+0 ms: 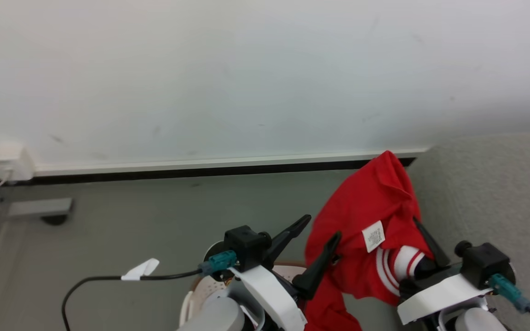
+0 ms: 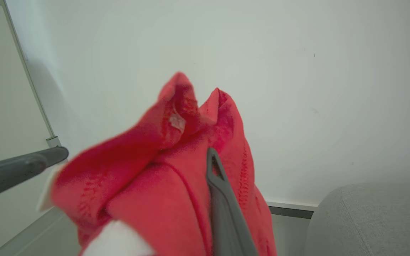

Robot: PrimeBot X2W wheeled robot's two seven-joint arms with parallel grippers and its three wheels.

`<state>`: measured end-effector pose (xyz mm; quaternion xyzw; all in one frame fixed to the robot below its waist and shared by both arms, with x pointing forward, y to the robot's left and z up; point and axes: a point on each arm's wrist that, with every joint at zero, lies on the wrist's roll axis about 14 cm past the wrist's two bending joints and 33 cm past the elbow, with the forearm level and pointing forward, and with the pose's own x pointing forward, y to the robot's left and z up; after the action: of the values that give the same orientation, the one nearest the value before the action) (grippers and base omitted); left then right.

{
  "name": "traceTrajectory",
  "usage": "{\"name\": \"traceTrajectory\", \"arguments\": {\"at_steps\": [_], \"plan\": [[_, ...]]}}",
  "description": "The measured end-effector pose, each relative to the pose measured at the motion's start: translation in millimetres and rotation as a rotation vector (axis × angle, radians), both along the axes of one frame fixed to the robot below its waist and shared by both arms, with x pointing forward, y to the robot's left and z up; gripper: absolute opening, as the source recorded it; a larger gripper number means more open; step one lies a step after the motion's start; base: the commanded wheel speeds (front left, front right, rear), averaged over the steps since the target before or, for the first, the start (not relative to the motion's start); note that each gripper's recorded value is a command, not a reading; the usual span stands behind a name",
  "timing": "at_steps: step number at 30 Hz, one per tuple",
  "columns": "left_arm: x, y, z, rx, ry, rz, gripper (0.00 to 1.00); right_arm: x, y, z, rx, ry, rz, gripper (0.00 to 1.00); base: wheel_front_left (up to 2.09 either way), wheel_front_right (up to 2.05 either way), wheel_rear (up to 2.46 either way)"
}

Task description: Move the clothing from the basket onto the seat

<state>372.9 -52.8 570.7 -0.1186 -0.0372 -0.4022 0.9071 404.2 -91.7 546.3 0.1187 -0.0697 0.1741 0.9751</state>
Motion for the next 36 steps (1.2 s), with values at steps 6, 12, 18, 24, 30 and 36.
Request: {"name": "traceTrajectory", "arguments": {"at_steps": [6, 12, 18, 24, 30, 36], "plan": [[-8.5, -37.3, -5.9, 0.002, 0.004, -0.122, 1.0, -10.0, -67.5, 7.4, 0.013, -0.024, -0.184, 0.0, 0.0, 0.0, 0.0], [-18.5, -70.7, -6.8, -0.005, -0.002, -0.23, 1.0, -31.9, -124.1, 15.2, 0.013, -0.052, -0.345, 0.0, 0.0, 0.0, 0.0], [-30.9, -98.0, -8.0, -0.007, -0.021, -0.33, 1.0, -55.7, -160.6, 15.8, 0.009, -0.056, -0.461, 0.0, 0.0, 0.0, 0.0], [-36.5, -113.9, -11.2, -0.004, -0.024, -0.381, 1.0, -70.3, -178.8, 16.2, 0.007, -0.058, -0.524, 0.0, 0.0, 0.0, 0.0], [-34.7, -118.6, -12.6, -0.008, -0.021, -0.393, 1.0, -71.3, -184.5, 13.5, 0.008, -0.048, -0.543, 0.0, 0.0, 0.0, 0.0], [-27.4, -119.0, -16.1, 0.011, -0.053, -0.402, 1.0, -55.1, -187.1, 18.1, -0.02, -0.054, -0.53, 0.0, 0.0, 0.0, 0.0]]}}
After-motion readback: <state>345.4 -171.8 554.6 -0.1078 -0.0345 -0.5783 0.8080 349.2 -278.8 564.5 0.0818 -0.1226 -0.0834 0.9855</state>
